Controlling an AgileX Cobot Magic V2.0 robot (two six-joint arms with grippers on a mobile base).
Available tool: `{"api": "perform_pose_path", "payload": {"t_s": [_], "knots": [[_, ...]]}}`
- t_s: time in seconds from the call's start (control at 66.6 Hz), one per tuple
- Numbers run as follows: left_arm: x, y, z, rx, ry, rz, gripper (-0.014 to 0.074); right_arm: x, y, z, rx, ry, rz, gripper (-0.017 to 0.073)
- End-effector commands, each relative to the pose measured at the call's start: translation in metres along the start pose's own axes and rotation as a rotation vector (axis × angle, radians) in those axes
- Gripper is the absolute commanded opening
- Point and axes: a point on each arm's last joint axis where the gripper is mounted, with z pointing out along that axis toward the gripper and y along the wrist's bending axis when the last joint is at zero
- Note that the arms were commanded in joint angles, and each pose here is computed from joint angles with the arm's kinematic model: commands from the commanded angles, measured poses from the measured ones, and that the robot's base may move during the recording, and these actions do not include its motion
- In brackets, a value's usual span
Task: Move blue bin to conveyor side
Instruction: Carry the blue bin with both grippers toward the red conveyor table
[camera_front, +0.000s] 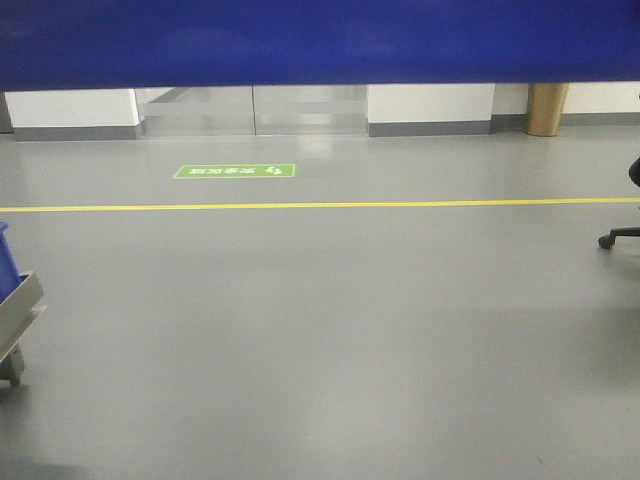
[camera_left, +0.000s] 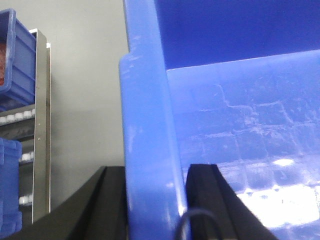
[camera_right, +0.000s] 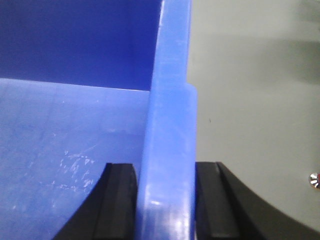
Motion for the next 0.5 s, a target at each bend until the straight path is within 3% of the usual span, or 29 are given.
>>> {"api": "perform_pose_path", "payload": {"t_s": [0.0,0.48], "knots": [[-0.0088,-0.0033,-0.0113,0.045,-0.117,0.003,-0.0017,-0.0106,0.0007,-0.0114,-0.024,-0.134,-0.022,-0.0079],[-0.0088,-0.0033,-0.0113,0.045,-0.117,0.003,-0.0017,-0.0106,0.0007,-0.0114,-0.024,-0.134,-0.022,-0.0079]]}}
